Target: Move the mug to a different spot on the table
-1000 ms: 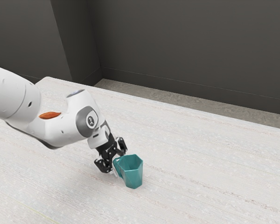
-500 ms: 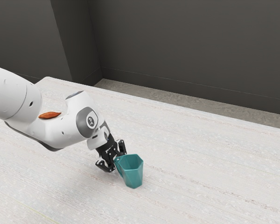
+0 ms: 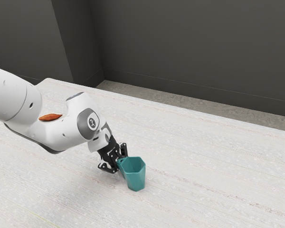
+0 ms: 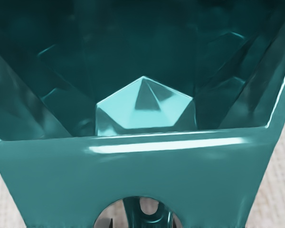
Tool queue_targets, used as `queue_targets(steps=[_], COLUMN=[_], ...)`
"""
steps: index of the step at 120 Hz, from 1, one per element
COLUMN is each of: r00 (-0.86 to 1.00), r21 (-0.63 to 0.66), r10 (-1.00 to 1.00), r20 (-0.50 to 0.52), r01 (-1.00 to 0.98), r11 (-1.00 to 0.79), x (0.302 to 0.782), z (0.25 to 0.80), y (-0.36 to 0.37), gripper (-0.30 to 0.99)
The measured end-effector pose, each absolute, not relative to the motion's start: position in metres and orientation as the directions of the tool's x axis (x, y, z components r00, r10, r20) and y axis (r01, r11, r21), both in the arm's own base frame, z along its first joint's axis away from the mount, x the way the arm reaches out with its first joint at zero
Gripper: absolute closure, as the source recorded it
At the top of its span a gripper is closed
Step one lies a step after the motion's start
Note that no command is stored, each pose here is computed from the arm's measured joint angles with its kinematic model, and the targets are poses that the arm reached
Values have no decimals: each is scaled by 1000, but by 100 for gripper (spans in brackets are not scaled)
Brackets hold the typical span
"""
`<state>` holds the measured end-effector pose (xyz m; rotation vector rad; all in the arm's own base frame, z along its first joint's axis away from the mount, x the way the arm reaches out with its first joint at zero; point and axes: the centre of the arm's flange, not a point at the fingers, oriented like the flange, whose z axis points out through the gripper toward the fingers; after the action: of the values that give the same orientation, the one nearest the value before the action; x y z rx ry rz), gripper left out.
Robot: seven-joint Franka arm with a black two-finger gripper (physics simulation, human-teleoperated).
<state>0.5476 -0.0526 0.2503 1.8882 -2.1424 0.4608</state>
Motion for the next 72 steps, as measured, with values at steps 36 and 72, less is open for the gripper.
queue_targets(steps=[36, 72], r00=[-115, -79], r21=[-100, -96], r10=[-905, -877], r20=[410, 474], r01=[-992, -995], r11=[80, 37], x=[555, 562], z=[270, 292], y=[-42, -25], gripper=[62, 64])
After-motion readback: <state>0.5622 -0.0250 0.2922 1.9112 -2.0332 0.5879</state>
